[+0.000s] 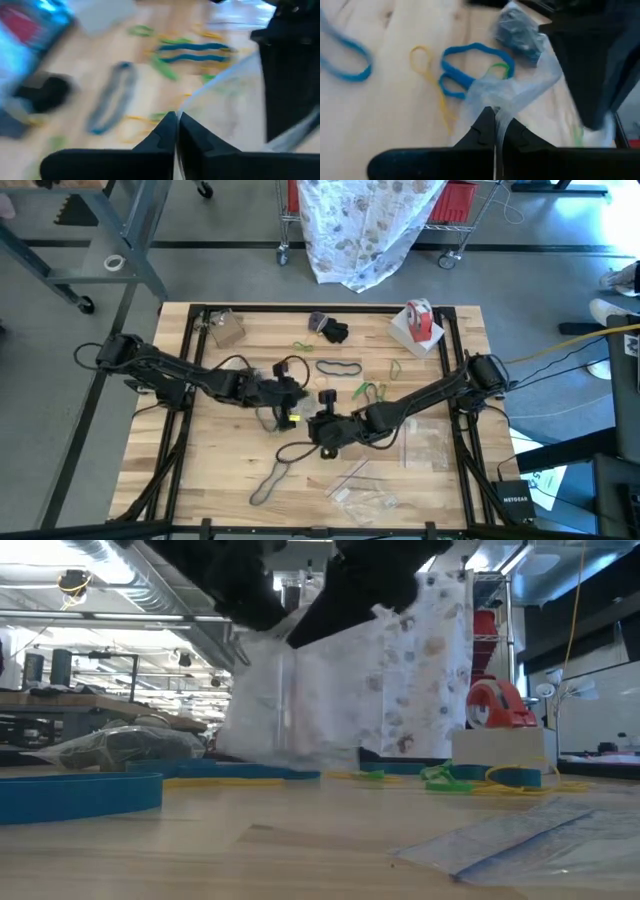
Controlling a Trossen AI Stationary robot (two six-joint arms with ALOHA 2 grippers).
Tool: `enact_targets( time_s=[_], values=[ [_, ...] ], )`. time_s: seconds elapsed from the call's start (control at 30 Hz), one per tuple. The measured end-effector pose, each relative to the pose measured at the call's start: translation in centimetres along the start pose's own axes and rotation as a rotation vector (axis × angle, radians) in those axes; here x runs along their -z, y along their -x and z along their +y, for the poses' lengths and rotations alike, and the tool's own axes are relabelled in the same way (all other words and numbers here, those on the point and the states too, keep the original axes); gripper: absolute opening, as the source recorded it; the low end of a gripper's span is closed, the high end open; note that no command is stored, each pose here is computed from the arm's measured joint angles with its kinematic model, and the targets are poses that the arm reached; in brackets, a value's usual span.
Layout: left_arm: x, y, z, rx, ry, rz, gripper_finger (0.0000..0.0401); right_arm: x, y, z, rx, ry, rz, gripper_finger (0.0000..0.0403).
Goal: Sort rubber bands
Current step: Open the transparent zip bag
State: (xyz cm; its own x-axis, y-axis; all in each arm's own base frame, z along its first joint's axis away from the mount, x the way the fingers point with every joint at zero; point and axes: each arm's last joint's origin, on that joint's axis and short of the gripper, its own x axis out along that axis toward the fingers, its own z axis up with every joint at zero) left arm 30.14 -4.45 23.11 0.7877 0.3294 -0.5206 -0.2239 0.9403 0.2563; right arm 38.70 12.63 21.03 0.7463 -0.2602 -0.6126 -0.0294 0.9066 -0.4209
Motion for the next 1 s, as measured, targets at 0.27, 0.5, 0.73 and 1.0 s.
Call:
enact_targets(
  time_s=[0.27, 0.5, 0.73, 1.0],
  values=[
    [-0.4, 2.1, -1.9, -0.24, -0.186, -0.036, 0.0001, 1.0, -2.5, -1.4, 0.023, -0.278, -0.015, 0.0001],
    [3.3, 1.5, -2.7, -0.152, -0.025, 0.07, 0.0001, 2.9, -6.0, 0.7, 0.014, -0.354, 0.004, 0.0001],
    [5.4, -0.1, -3.7, -0.056, 0.174, 0.043, 0.0001, 4.5, -8.5, 3.0, -0.054, -0.336, 0.008, 0.0001],
    [6.0, -2.5, -3.8, -0.083, 0.321, 0.013, 0.0001, 4.4, -8.9, 5.0, -0.091, -0.279, -0.069, 0.0]
  ],
)
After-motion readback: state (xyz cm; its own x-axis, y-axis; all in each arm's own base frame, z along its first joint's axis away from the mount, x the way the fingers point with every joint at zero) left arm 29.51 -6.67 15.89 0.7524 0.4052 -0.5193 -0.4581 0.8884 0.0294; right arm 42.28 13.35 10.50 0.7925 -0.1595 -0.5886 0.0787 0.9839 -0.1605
